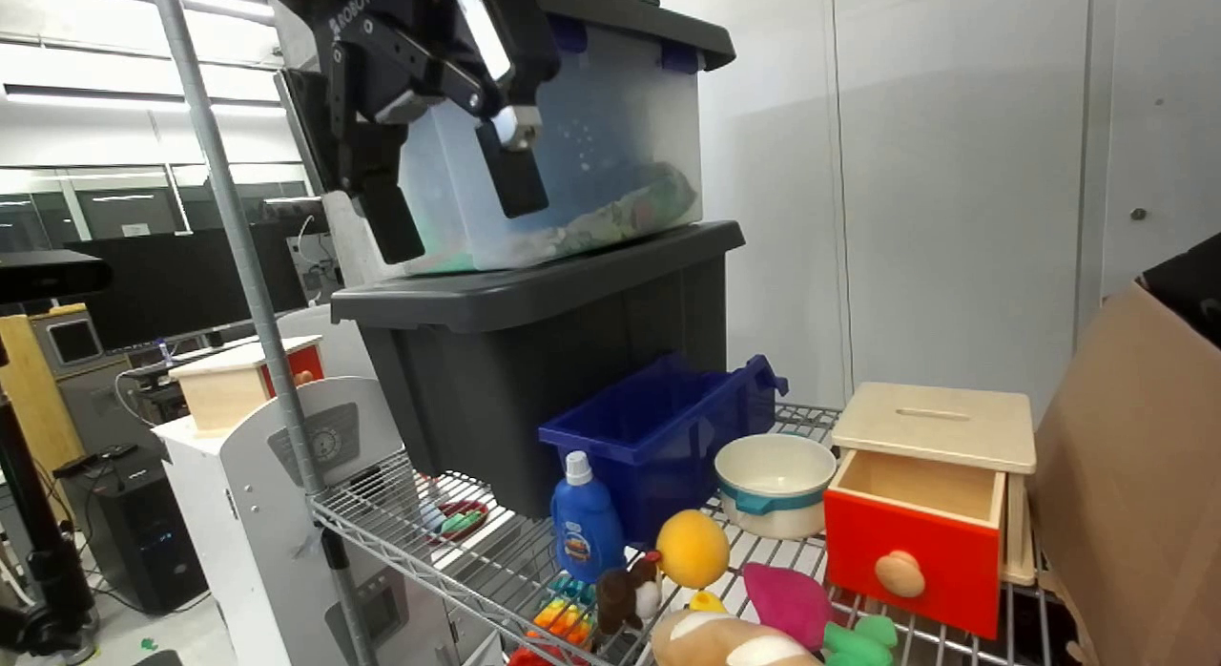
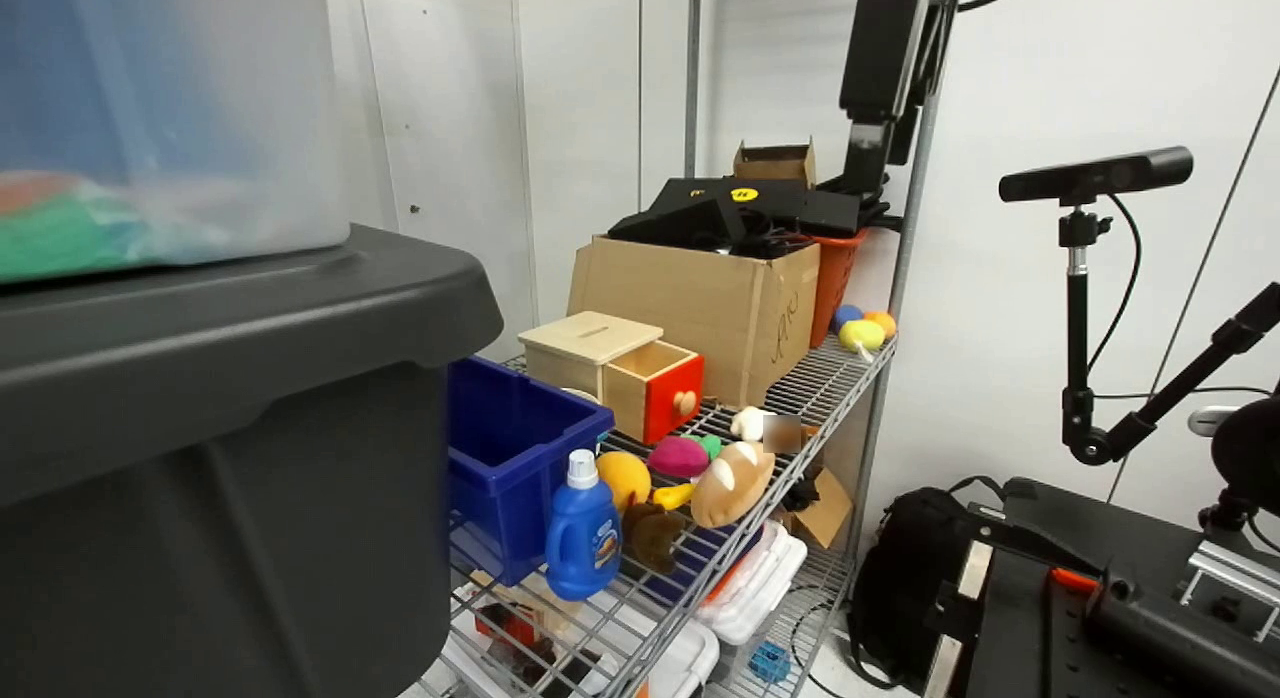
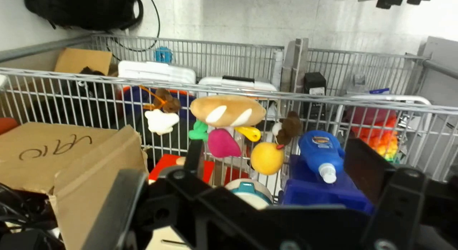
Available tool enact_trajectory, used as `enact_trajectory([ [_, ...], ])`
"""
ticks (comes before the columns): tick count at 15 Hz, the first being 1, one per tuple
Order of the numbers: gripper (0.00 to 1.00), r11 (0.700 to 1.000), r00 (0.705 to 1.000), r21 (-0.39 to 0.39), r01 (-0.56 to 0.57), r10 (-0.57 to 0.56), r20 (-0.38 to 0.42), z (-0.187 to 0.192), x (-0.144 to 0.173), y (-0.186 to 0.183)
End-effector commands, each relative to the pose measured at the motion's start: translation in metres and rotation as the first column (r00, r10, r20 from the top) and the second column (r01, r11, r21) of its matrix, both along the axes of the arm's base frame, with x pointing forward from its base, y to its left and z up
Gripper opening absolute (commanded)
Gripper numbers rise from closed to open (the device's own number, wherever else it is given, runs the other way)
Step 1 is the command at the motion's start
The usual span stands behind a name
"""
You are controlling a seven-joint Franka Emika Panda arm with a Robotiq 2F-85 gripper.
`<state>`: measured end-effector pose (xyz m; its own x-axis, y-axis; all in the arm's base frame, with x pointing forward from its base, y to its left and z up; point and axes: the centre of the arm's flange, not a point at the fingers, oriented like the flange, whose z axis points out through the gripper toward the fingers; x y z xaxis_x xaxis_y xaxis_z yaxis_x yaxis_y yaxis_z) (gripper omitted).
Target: Put the brown plush toy in the blue storage container
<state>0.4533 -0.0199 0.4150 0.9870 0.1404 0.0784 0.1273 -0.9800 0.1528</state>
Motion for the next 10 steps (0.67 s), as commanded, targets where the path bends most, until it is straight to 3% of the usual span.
enact_trajectory([
  [1, 1.0, 0.997, 0.999, 0.076, -0.035, 0.032, 0.041, -0.009, 0.006, -0.004],
  [10, 1.0, 0.996, 0.995, 0.062, 0.071, -0.066, -0.081, -0.054, 0.007, -0.046],
])
